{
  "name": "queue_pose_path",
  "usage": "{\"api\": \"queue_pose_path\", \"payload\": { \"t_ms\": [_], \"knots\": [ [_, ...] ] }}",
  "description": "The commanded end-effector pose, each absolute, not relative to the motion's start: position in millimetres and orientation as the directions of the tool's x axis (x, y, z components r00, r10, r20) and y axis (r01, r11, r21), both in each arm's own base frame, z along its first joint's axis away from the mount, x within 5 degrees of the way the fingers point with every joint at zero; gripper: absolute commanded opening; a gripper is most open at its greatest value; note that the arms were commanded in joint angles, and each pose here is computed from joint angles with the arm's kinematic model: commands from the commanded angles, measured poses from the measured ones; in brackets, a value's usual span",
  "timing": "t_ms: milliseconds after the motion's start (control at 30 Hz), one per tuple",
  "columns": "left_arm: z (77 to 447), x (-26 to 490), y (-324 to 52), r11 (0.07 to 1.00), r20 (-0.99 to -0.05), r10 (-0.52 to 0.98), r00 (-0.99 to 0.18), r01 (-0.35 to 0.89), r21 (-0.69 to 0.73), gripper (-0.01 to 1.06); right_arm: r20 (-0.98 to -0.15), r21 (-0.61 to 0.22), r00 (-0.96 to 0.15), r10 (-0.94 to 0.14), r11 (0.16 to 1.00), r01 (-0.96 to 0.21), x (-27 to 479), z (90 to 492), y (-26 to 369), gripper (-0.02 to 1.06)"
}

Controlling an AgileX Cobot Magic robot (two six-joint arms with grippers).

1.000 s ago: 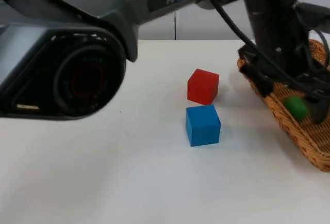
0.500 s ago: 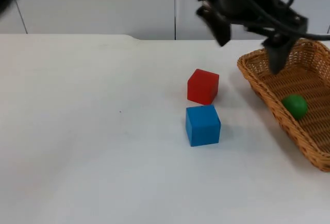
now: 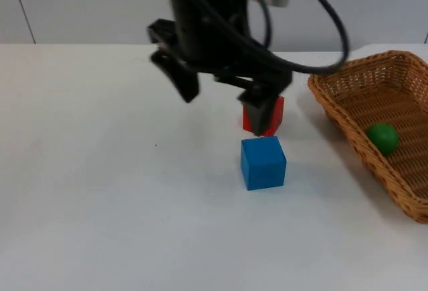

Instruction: Place all geometric objects except the red cube into the basket.

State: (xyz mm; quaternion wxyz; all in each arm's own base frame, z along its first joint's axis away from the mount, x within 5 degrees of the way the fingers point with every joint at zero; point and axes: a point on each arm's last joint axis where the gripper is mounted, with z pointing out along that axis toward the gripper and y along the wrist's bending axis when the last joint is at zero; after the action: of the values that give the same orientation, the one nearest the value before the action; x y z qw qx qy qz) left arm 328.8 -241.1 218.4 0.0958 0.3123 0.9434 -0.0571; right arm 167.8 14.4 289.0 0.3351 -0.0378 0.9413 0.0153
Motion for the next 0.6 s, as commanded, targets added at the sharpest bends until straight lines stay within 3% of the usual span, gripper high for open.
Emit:
{"api": "queue_pose_path", "payload": {
  "t_ms": [0,233,333,567],
  "knots": [
    [229,320,-220,0.841,-0.266,0.506,-0.821,0.538,-0.058,0.95,-0.649,0.004,-0.759,-0.054,0.997,-0.075,168,292,13,1.05],
    [237,295,-155,0.934,-0.302,0.308,-0.902,0.346,-0.083,0.95,-0.648,0.013,-0.76,-0.048,0.997,-0.074,168,292,14,1.05],
    [237,281,-110,0.976,-0.304,0.159,-0.939,0.196,-0.096,0.95,-0.648,0.015,-0.76,-0.047,0.997,-0.074,168,292,14,1.05],
    [232,240,-42,0.995,-0.285,-0.048,-0.957,-0.021,-0.097,0.95,-0.648,0.017,-0.76,-0.045,0.997,-0.073,168,292,14,1.05]
  ]
}}
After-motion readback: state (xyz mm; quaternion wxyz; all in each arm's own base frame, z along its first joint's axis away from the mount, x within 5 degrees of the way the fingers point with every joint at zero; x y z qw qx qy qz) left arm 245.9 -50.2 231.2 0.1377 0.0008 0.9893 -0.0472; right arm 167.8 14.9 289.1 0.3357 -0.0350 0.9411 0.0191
